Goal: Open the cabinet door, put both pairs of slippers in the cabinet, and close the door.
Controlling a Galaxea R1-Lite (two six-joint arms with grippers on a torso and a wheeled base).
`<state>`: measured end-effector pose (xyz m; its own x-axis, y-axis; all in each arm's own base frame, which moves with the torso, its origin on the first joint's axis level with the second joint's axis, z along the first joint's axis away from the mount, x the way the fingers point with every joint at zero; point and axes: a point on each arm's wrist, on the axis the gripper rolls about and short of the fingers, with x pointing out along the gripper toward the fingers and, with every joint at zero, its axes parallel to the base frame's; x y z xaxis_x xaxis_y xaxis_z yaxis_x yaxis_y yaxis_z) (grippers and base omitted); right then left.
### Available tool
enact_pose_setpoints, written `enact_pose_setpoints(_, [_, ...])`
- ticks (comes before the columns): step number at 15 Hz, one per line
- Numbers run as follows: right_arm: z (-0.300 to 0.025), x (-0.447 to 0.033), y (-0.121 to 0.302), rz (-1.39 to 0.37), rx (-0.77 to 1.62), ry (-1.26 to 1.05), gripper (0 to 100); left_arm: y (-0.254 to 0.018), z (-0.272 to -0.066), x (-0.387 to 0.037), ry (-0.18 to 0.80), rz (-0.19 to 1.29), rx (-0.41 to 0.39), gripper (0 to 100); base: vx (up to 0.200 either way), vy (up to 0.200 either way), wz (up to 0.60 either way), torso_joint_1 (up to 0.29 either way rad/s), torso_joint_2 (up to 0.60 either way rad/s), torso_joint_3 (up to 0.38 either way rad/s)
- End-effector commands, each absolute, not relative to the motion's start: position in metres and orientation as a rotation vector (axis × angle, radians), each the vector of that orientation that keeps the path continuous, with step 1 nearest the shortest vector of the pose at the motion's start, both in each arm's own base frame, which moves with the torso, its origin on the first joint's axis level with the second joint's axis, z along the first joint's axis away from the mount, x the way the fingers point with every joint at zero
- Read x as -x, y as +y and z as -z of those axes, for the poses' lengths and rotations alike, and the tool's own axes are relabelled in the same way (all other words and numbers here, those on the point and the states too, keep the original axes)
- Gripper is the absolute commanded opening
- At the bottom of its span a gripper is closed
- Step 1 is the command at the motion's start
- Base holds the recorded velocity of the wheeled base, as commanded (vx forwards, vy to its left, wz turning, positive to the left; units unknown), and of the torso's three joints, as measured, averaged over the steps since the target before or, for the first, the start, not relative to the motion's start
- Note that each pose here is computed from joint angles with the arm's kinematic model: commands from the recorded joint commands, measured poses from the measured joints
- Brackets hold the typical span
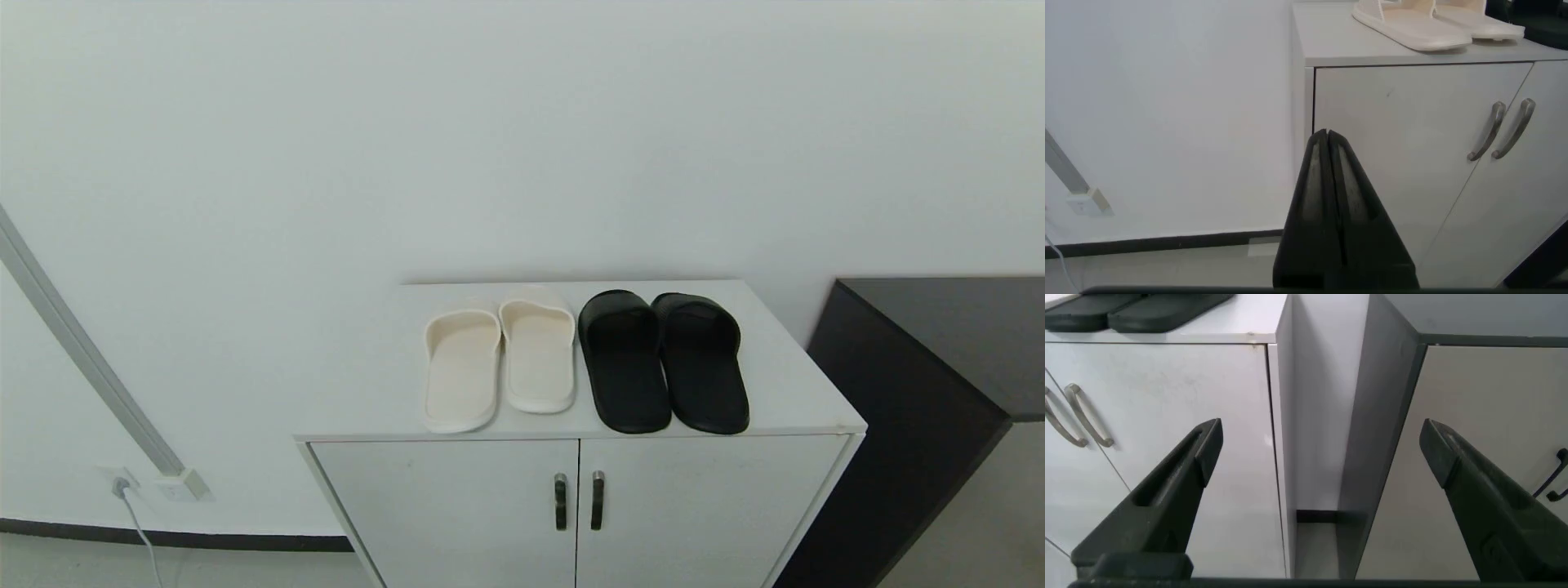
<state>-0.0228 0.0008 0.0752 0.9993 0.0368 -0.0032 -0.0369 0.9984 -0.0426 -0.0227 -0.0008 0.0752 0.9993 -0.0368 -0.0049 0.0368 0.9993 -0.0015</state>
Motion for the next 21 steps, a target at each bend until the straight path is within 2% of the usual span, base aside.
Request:
enact_pose_setpoints(1, [-0.075,0.023,0.001,-0.038,0.043,0.004,100,-0.001,-0.075,0.023,0.006,0.037,0.002,0,0.0,0.0,0.0,0.0,0.0,0.0])
enact_pose_setpoints(7, [-0.075,0.023,0.001,-0.023,0.037,0.0,100,-0.001,-0.075,0.023,0.006,0.037,0.003,0,0.0,0.0,0.0,0.0,0.0,0.0])
enact_pose_setpoints(8, [-0.091,0.025,0.001,-0.019,0.022,-0.046,100,-0.001,-0.076,0.023,0.005,0.038,0.003,0,0.0,0.0,0.0,0.0,0.0,0.0])
enact_pose_setpoints(9, [-0.146,0.031,0.0,-0.036,-0.091,-0.106,100,-0.001,-0.075,0.023,0.006,0.038,0.003,0,0.0,0.0,0.0,0.0,0.0,0.0])
enact_pose_setpoints(10, [-0.155,0.029,0.0,-0.039,-0.133,-0.071,100,-0.001,-0.075,0.023,0.006,0.038,0.003,0,0.0,0.0,0.0,0.0,0.0,0.0])
enact_pose_setpoints(12, [-0.146,0.014,0.002,-0.114,-0.029,0.098,100,-0.001,-0.075,0.023,0.006,0.037,0.005,0,0.0,0.0,0.0,0.0,0.0,0.0])
enact_pose_setpoints(14, [-0.147,-0.007,0.004,-0.185,-0.034,0.216,100,-0.001,-0.075,0.023,0.006,0.038,0.002,0,0.0,0.0,0.0,0.0,0.0,0.0])
enact_pose_setpoints(21, [-0.178,-0.092,0.027,-0.417,-0.051,0.295,100,-0.001,-0.076,0.023,0.005,0.04,0.0,0,0.0,0.0,0.0,0.0,0.0,0.0])
